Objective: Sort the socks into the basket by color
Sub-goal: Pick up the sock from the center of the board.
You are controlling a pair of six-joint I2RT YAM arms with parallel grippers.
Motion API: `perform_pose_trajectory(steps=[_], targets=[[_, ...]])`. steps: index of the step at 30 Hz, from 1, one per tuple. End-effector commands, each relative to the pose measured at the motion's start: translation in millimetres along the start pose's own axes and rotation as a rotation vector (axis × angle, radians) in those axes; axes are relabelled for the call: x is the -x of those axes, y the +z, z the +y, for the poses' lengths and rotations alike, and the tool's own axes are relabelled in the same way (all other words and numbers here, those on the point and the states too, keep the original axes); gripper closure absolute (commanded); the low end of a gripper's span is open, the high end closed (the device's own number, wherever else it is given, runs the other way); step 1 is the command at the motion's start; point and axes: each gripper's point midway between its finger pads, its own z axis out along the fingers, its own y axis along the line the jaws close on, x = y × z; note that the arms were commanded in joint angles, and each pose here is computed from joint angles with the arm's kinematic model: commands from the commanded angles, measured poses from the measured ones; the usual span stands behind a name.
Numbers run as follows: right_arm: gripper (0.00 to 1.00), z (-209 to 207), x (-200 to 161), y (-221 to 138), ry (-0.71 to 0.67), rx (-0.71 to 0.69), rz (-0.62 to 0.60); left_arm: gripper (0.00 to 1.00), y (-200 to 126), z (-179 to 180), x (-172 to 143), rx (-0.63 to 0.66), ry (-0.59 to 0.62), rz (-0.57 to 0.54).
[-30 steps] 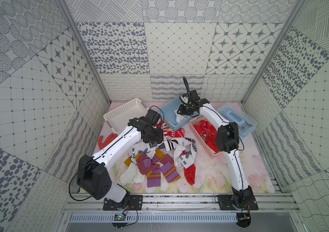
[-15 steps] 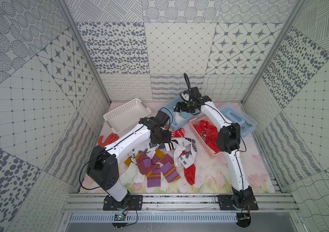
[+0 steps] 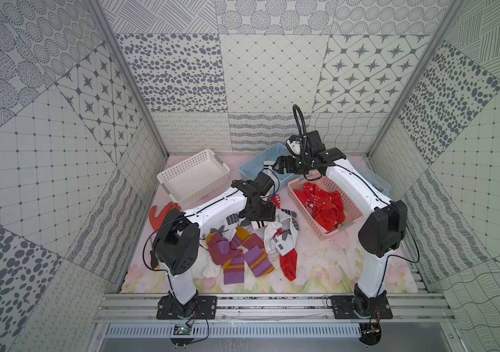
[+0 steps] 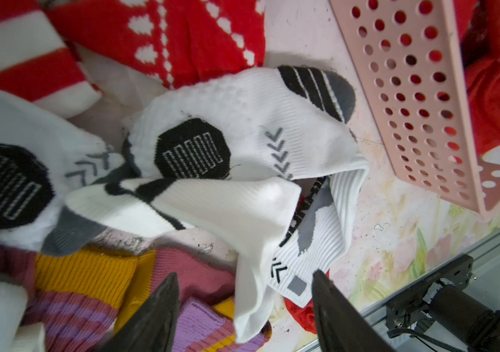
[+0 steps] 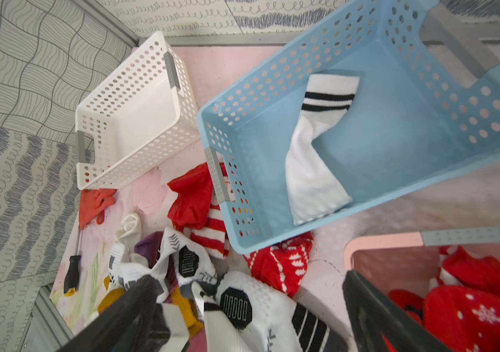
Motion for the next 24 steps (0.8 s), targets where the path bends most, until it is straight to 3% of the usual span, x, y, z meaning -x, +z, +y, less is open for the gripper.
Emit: perform_pose_trajectory(steps=[1, 7, 11, 24], targets=[[0.02, 5, -5, -7, 0.001, 0.017, -0.025, 0.39, 20, -9, -9, -0.046, 0.018, 0.057], [0.02, 13, -23, -26, -0.004, 0.048, -0.028, 0.80, 26, -2, -8, -0.020, 0.018, 0.046], [0.03, 22, -33, -35, 0.003, 0.085, -0.035, 0.98, 19, -5, -4, -0.031, 0.034, 0.014], [0.07, 56, -80, -49, -0.048, 0.285, -0.020, 1.00, -49, -19, 5, -0.096, 0.111, -0.166]])
